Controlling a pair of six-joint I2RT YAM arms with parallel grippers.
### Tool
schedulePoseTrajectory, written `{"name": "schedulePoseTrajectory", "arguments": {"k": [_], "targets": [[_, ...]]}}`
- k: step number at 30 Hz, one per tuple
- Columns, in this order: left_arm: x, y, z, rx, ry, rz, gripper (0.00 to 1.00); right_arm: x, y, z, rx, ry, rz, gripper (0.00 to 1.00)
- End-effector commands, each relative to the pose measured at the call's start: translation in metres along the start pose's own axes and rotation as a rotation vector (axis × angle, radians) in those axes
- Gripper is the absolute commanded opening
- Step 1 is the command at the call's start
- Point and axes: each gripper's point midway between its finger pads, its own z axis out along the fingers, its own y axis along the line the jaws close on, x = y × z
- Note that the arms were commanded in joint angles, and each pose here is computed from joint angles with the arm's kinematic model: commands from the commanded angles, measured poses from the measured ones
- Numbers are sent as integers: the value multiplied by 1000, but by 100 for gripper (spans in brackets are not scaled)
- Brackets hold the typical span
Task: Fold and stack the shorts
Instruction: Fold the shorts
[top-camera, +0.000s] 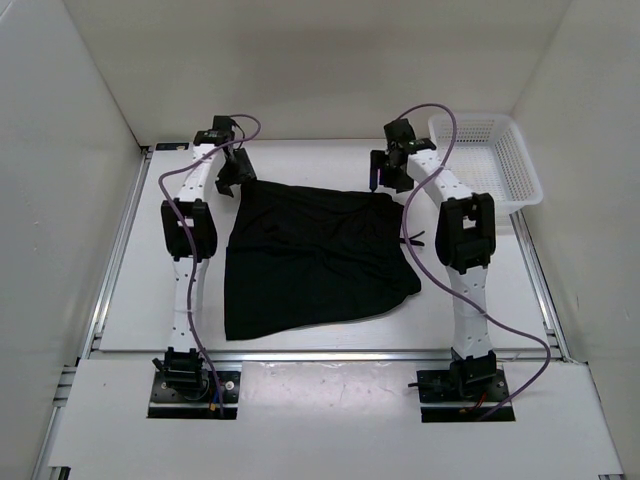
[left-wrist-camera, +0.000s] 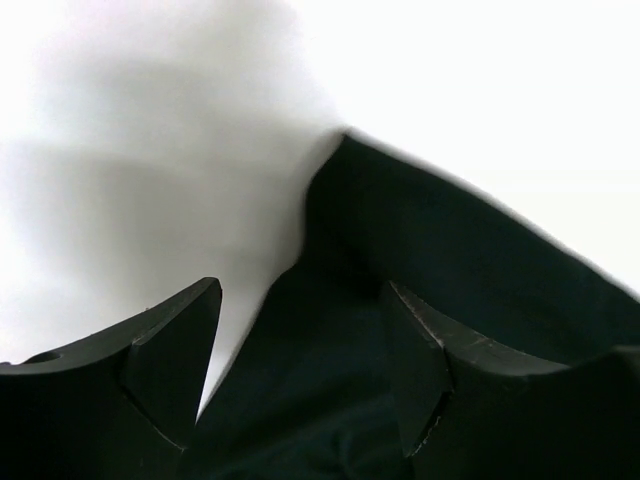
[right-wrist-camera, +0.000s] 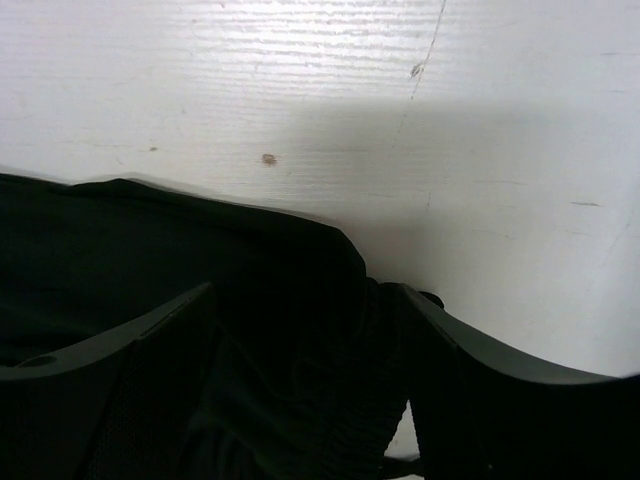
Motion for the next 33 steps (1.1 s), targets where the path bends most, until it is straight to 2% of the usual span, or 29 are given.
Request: {"name": "schedulePoseTrajectory", "arguments": {"k": [1, 5, 8, 9, 10, 11, 12, 13, 14, 15, 23, 33], "targets": [[-17, -28, -5, 95, -63, 9, 76, -2, -1, 3, -2, 8, -23, 75], [-15, -41, 10, 142, -63, 9, 76, 4, -2, 11, 2, 26, -24, 70], [-5, -49, 27, 162, -32, 10, 71, 4, -3, 15, 12, 27, -24, 67], [-4, -51, 29, 173, -27, 11, 69, 7, -4, 19, 15, 37, -24, 62], [3, -57, 33, 184, -9, 21, 58, 7, -4, 19, 15, 37, -24, 59], [1, -60, 33, 198, -16, 22, 48, 8, -3, 19, 6, 40, -33, 53], [1, -60, 33, 198, -16, 22, 34, 11, -4, 24, 8, 50, -34, 38], [-4, -63, 31, 208, -34, 13, 20, 7, -3, 22, 5, 40, -34, 28], [-11, -60, 24, 212, -50, 5, 10, 7, -3, 22, 5, 40, -34, 17], [-19, -64, 16, 226, -78, -3, 10, 7, -4, 22, 16, 37, -34, 1], [-93, -50, -56, 248, -316, -115, 10, -33, -13, -5, 67, -93, 10, 0], [-97, -26, -22, 252, -277, -179, 10, -39, -37, 9, 136, -97, 55, 0]]}}
